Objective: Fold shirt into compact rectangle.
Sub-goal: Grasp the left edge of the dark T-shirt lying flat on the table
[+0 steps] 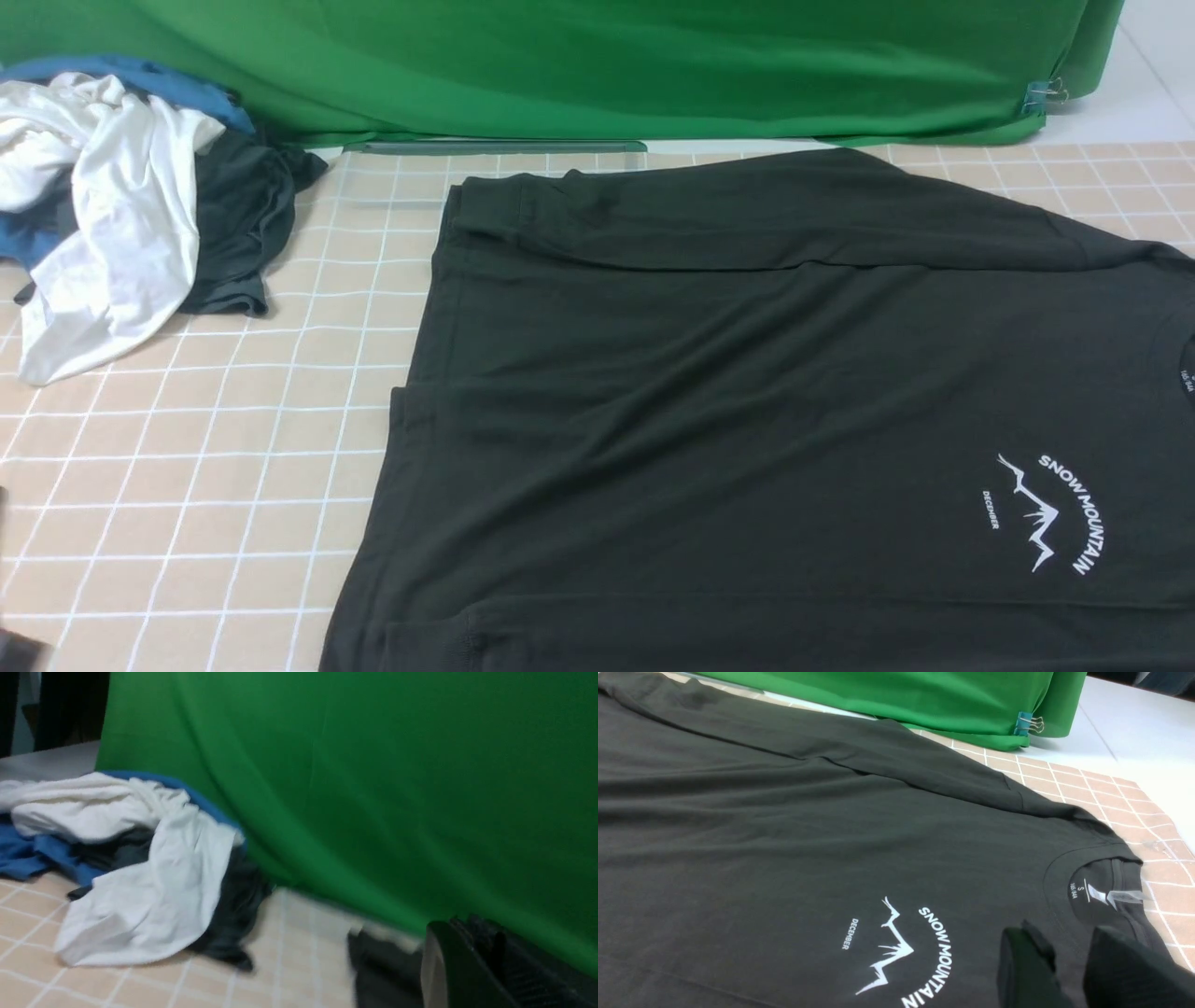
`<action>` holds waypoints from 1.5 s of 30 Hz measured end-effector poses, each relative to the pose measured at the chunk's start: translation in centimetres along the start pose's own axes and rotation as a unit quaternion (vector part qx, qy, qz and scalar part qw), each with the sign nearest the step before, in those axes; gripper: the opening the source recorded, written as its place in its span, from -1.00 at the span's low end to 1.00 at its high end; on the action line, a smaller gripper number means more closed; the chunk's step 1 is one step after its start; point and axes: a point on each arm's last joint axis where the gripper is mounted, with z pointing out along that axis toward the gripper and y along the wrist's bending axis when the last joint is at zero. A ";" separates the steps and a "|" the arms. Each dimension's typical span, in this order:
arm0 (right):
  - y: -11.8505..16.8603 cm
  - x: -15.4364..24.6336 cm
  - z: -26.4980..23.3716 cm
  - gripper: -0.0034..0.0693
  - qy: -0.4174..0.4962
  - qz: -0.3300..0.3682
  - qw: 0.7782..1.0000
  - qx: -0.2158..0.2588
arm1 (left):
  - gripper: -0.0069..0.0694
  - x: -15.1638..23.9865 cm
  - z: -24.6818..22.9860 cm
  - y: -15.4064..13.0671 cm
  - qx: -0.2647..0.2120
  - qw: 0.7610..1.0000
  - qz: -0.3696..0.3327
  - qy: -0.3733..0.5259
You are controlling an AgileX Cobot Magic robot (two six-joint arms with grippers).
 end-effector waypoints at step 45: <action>0.5 -16.6 3.4 -0.80 0.157 0.146 0.966 -0.146 | -0.75 10.7 12.1 -10.5 0.045 0.649 0.207 0.730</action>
